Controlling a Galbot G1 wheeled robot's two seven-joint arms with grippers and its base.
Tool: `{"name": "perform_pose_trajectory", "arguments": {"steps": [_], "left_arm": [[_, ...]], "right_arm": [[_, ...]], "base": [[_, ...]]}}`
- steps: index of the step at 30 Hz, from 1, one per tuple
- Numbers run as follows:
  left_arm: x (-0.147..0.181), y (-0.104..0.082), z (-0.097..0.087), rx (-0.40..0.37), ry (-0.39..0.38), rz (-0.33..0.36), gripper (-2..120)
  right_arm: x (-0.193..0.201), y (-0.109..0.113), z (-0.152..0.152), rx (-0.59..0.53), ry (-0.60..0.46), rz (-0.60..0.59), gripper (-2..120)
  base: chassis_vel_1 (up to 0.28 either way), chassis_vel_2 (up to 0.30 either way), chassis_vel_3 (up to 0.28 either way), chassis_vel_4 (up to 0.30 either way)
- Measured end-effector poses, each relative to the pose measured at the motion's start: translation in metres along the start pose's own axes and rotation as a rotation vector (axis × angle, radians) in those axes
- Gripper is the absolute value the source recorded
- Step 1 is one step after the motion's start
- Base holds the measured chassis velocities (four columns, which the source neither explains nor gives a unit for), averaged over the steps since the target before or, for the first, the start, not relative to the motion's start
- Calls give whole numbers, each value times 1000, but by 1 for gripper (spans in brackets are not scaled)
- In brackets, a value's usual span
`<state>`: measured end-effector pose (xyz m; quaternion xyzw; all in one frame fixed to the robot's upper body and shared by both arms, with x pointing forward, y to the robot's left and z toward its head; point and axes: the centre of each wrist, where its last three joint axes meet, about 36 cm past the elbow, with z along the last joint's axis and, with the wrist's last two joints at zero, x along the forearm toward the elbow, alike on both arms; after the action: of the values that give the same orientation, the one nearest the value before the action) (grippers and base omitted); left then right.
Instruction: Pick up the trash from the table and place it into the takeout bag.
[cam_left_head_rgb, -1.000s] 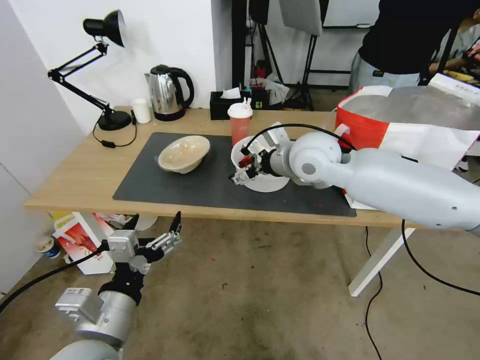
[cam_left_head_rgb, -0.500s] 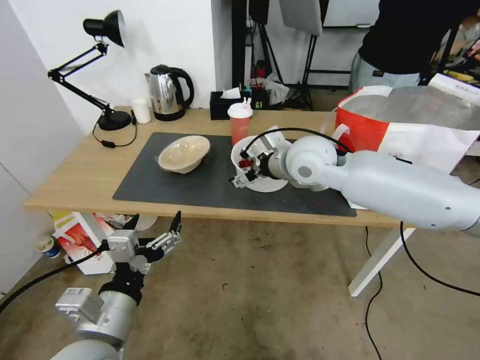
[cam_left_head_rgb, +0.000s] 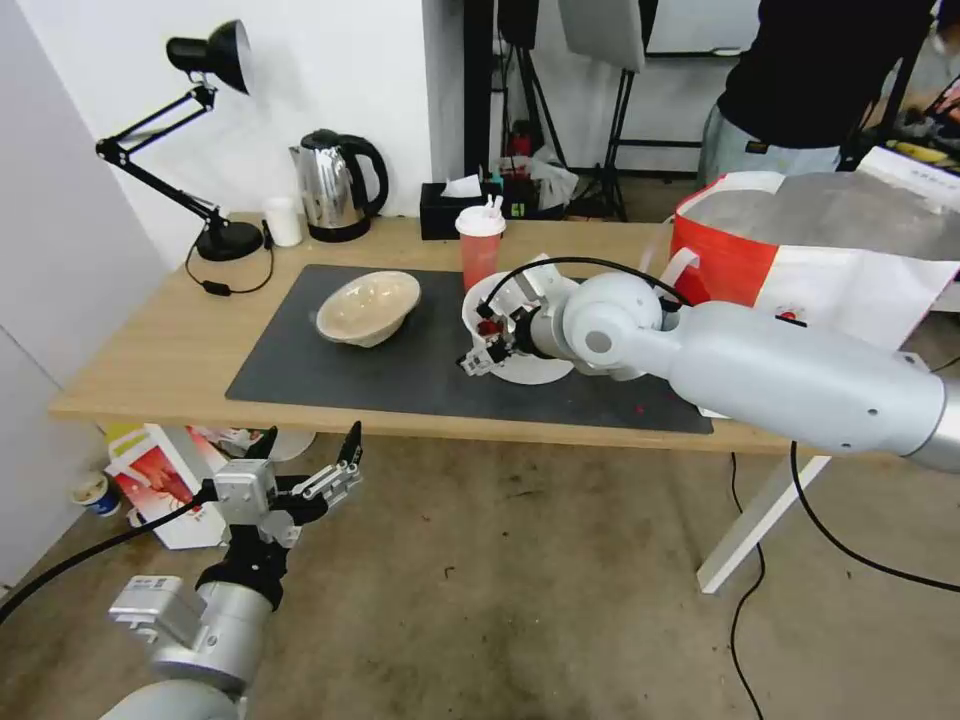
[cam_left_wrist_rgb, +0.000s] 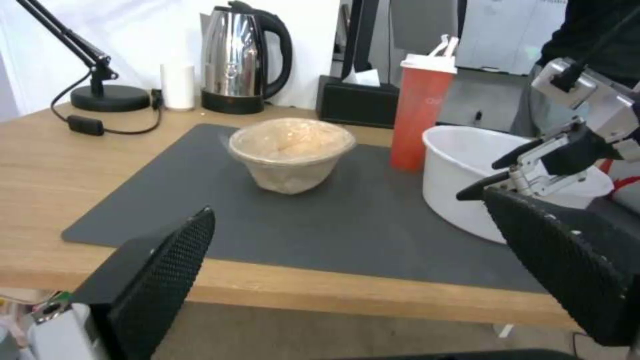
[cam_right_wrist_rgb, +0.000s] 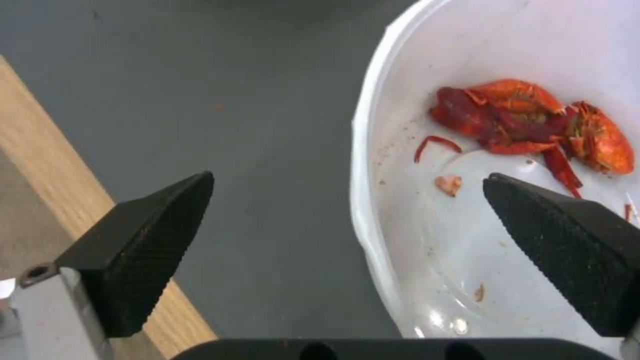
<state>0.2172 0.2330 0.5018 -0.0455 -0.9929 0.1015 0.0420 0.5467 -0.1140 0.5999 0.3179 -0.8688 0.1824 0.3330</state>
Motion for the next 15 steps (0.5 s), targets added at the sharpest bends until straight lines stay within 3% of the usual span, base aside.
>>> {"name": "perform_pose_trajectory", "arguments": {"steps": [9, 15], "left_arm": [[0, 0, -1, -1, -2, 0, 100], [1, 0, -1, 0, -3, 0, 100]], "right_arm": [[-4, 0, 2, -6, 9, 10, 100], [-5, -1, 1, -7, 7, 18, 82]], "base": [[0, 0, 0, 0], [0, 0, 0, 0]]}}
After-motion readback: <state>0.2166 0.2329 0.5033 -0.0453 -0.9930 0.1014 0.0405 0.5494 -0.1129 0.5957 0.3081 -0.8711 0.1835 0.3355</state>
